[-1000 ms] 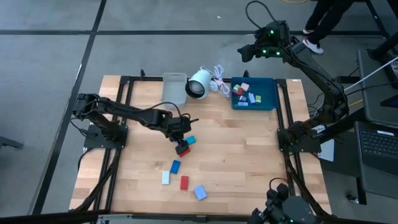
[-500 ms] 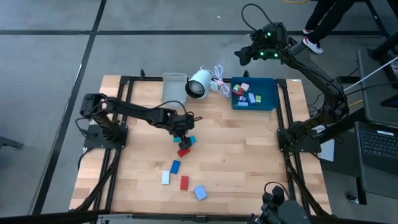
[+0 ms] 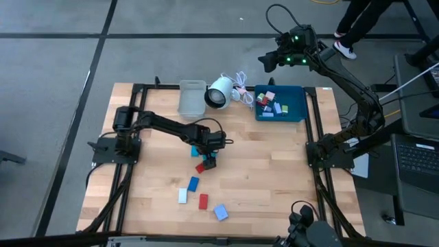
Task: Pick & Place Office items
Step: Put the right blue timer into the gray bin
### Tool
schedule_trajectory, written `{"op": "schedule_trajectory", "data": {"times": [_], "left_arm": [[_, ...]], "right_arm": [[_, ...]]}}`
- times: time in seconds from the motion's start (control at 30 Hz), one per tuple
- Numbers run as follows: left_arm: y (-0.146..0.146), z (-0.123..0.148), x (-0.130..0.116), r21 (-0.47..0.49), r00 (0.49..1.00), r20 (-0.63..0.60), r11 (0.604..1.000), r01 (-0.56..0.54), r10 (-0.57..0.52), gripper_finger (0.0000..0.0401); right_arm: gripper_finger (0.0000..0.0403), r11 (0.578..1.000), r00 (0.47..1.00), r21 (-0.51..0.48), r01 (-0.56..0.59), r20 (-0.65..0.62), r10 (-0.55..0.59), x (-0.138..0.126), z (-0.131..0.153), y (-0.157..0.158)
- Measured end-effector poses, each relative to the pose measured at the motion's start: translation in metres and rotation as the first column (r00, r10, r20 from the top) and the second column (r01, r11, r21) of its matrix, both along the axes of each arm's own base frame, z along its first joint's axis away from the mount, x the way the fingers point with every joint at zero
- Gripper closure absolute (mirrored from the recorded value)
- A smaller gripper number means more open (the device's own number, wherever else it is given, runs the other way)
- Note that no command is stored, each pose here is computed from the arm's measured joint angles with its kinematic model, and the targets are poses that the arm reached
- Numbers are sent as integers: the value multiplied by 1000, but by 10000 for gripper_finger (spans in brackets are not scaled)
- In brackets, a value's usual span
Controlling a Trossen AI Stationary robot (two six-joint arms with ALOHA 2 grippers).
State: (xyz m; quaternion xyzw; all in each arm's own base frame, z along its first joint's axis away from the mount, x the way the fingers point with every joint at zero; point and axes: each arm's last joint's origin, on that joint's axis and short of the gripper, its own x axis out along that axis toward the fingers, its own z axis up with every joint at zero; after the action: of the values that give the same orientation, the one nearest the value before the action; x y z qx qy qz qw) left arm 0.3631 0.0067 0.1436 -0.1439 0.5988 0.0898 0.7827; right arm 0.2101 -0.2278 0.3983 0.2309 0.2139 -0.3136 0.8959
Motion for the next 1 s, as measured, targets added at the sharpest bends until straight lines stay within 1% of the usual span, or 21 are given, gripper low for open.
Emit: {"op": "schedule_trajectory", "data": {"times": [0.1, 0.2, 0.27, 0.37, 0.57, 0.63, 0.8, 1.0], "left_arm": [[0, -3, 0, -23, 999, -21, 999, -36, 36, 68], [-1, -5, -1, -2, 996, -41, 996, -84, 84, 73], [0, -6, -1, 1, 995, -45, 996, -91, 91, 85], [2, -6, -2, 1, 993, -50, 994, -106, 106, 120], [4, -7, -3, 4, 990, -58, 991, -131, 131, 221], [5, -7, -3, -1, 989, -57, 990, -140, 139, 249], [8, -7, -1, -27, 985, -41, 985, -169, 167, 251], [19, 5, 6, -88, 984, -7, 980, -180, 180, 251]], "right_arm": [[147, 1000, 1000, -1, 0, 0, 0, 0, 0, 0], [147, 1000, 1000, -1, 2, -1, -2, 0, 0, 0], [147, 1000, 1000, -1, 3, -2, -3, 0, 0, 0], [147, 1000, 1000, -1, 3, -2, -3, 0, 0, 0], [147, 1000, 1000, 4, 7, 2, -7, 0, 0, 0], [147, 1000, 1000, 4, 7, 2, -7, 0, 0, 0], [147, 1000, 1000, 6, 8, 3, -8, 0, 0, 0], [147, 1000, 1000, 7, 8, 3, -8, 0, 0, 0]]}}
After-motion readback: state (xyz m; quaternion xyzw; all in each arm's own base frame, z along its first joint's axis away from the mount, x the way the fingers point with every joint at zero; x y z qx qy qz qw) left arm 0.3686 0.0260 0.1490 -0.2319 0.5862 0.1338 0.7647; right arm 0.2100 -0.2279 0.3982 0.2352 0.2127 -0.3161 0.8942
